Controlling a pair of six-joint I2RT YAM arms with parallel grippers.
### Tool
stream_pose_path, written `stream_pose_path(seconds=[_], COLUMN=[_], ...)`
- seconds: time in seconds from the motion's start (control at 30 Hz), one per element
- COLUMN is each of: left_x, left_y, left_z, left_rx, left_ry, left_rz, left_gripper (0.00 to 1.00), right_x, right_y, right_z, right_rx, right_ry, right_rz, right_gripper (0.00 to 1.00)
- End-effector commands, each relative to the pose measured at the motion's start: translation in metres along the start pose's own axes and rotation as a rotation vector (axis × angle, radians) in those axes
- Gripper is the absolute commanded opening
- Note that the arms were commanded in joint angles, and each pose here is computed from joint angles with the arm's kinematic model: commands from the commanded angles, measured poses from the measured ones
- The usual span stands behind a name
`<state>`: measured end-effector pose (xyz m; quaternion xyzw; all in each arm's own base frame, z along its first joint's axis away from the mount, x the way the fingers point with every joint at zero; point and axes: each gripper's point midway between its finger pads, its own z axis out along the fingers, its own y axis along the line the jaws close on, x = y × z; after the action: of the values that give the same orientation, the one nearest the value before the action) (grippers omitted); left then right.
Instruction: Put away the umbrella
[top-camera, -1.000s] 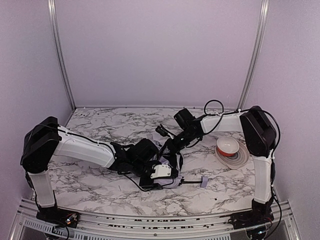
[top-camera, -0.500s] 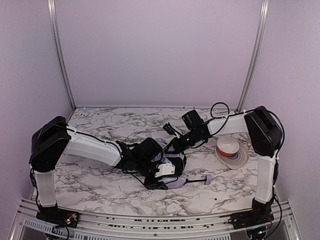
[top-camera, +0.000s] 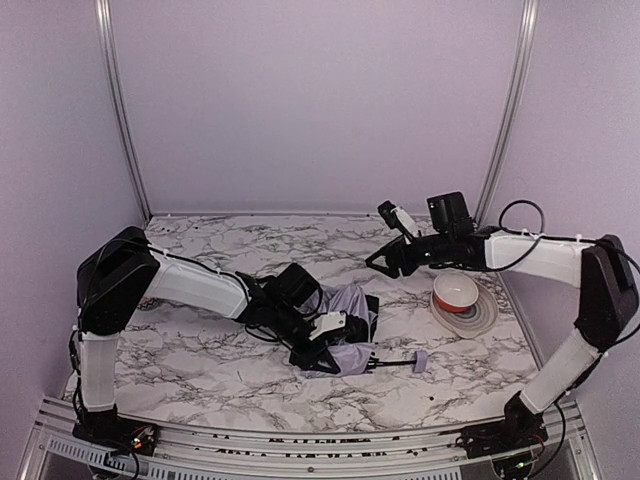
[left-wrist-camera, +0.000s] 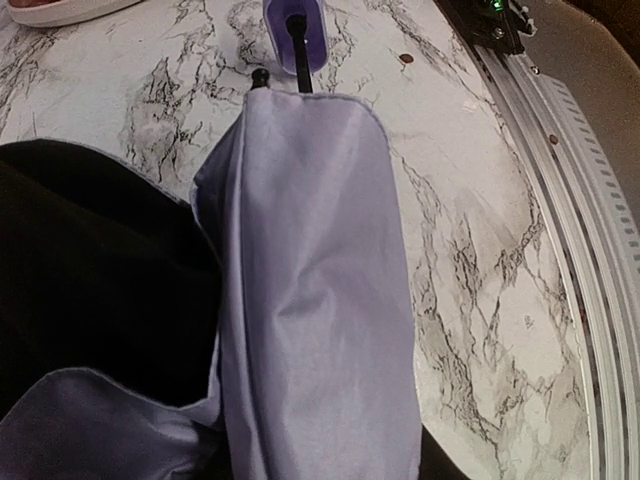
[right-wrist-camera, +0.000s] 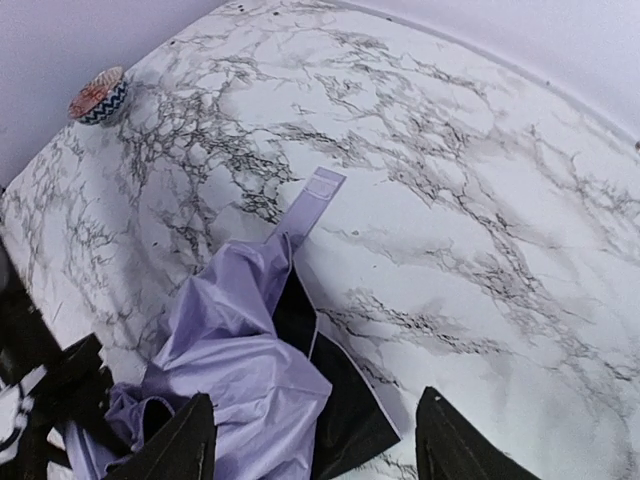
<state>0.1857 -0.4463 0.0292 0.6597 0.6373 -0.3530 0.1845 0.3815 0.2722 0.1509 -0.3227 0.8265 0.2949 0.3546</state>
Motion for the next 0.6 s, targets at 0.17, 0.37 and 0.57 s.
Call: stream_pose_path(seconds=[0.17,0.37,0.57], left_x=[0.115,0.115,0.118], left_y=[-0.047,-0.044,-0.045], left_z=[0.019,0.017,0.016], left_rx=[0.202,0.191,0.195], left_ry=[0.340,0.366,0.389], left_rz=[-0.378,-0.433,-0.453], left_gripper=[0.39,0.38,0.38], right_x=[0.026,0.106,0.130], right_y=[0.113,0.189,0.189], right_z=[-0.080,-0.071,-0.036], right_rx=[0.020,-0.138,-0.034], right_ry=[-0.242,-0.239,-0.178], right_rz=[-0.746,-1.177,-1.330], right_gripper=[0.64,0.66,0.74])
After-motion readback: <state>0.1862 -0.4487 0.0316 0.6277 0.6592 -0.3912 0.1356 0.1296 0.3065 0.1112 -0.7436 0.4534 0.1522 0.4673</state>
